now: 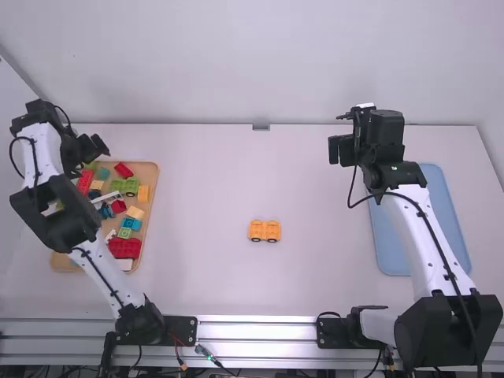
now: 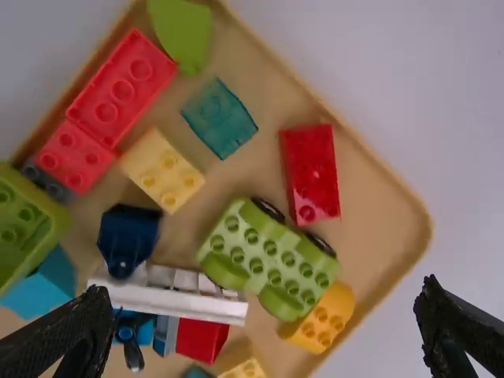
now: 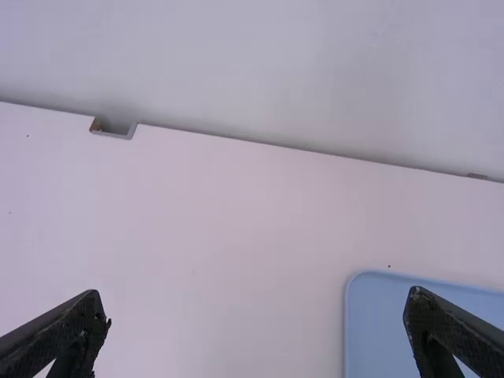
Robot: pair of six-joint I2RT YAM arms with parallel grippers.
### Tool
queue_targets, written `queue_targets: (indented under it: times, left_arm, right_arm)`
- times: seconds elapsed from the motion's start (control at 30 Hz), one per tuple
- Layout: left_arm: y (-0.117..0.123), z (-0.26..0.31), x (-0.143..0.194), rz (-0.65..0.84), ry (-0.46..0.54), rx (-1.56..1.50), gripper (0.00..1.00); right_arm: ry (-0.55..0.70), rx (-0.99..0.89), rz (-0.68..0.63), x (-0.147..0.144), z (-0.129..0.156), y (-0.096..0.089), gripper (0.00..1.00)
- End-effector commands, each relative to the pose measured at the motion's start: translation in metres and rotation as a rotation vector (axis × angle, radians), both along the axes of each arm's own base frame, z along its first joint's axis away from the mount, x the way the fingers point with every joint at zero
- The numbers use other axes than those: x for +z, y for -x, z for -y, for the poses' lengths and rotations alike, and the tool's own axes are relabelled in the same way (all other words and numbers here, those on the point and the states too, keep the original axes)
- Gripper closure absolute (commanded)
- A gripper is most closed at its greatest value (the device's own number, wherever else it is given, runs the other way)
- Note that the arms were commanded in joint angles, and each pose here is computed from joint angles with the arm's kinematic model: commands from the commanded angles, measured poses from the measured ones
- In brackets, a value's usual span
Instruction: Assemble lego blocks to make yellow taxi
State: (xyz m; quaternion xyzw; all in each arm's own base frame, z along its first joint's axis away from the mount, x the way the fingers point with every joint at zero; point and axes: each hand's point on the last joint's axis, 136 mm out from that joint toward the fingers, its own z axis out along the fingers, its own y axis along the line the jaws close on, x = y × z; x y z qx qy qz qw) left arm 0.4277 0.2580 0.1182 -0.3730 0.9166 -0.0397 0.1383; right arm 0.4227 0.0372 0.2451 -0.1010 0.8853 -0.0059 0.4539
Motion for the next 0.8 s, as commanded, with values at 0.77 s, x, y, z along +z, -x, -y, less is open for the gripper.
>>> queue_targets:
  times: [0.77]
  left_arm:
    - [0.003, -0.034, -0.084, -0.191, 0.013, 0.312, 0.01]
  right_arm:
    - [-0.007, 0.014, 0.049, 0.021, -0.007, -0.001, 0.01]
